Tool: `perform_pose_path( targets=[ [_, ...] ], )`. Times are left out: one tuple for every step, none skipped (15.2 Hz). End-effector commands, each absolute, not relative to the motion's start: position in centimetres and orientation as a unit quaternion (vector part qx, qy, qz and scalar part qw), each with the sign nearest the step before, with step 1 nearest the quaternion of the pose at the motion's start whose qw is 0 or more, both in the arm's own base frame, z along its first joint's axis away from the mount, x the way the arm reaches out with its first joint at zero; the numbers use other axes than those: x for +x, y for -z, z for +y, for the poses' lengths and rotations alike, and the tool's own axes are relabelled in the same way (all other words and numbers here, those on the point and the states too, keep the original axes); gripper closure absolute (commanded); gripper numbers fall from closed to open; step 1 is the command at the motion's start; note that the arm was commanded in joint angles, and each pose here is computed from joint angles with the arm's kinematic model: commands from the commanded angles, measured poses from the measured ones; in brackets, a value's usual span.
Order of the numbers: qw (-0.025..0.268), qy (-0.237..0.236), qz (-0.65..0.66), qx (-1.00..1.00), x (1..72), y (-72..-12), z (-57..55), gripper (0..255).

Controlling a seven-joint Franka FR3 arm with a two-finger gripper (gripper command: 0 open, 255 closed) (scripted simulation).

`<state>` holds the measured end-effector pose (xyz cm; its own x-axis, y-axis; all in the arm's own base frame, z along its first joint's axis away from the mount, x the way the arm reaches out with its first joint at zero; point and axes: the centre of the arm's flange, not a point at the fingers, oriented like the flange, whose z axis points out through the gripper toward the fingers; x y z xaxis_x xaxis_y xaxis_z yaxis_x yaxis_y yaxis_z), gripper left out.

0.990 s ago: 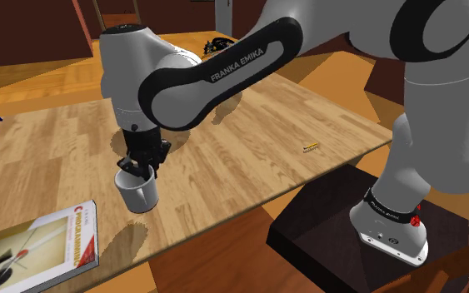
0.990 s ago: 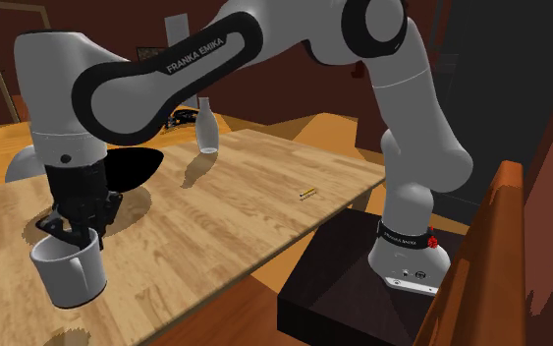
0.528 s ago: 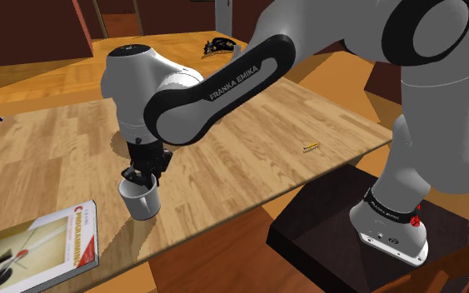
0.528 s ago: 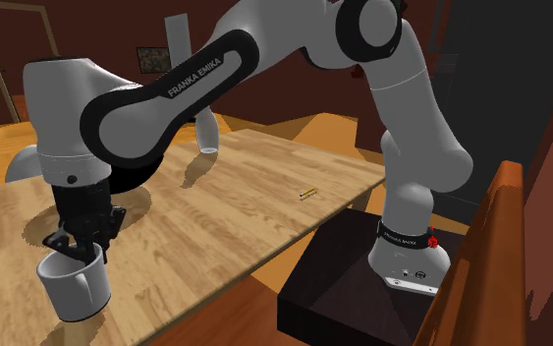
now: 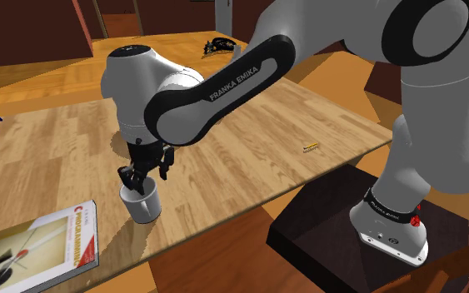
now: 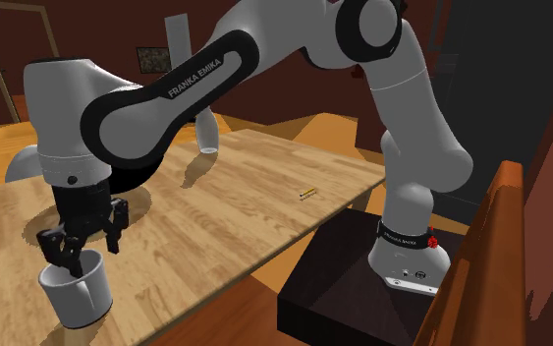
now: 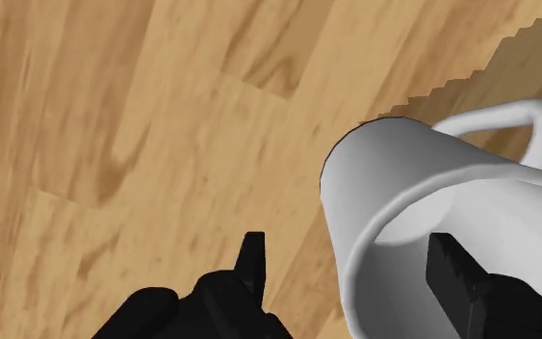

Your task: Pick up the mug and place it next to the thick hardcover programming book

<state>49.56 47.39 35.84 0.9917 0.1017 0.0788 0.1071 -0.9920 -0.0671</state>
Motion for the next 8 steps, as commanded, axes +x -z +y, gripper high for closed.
perform_pose_path(
  targets=[
    [0.036, 0.038, -0.052, -0.997, 49.6, -35.8, 47.4, 0],
    [0.036, 0.038, -0.052, -0.997, 49.6, -35.8, 47.4, 0],
    [0.036, 0.038, -0.052, -0.997, 49.6, -35.8, 47.4, 0],
    [0.036, 0.038, -0.052, -0.997, 49.6, -35.9, 47.4, 0],
    [0.036, 0.038, -0.052, -0.997, 49.5, -37.2, 47.3, 0],
    [0.036, 0.038, -0.052, -0.997, 49.4, -38.5, 47.2, 0],
    [0.036, 0.038, -0.052, -0.997, 49.3, -39.8, 47.1, 0],
    [0.036, 0.038, -0.052, -0.997, 49.2, -40.8, 47.0, 0]
  ],
)
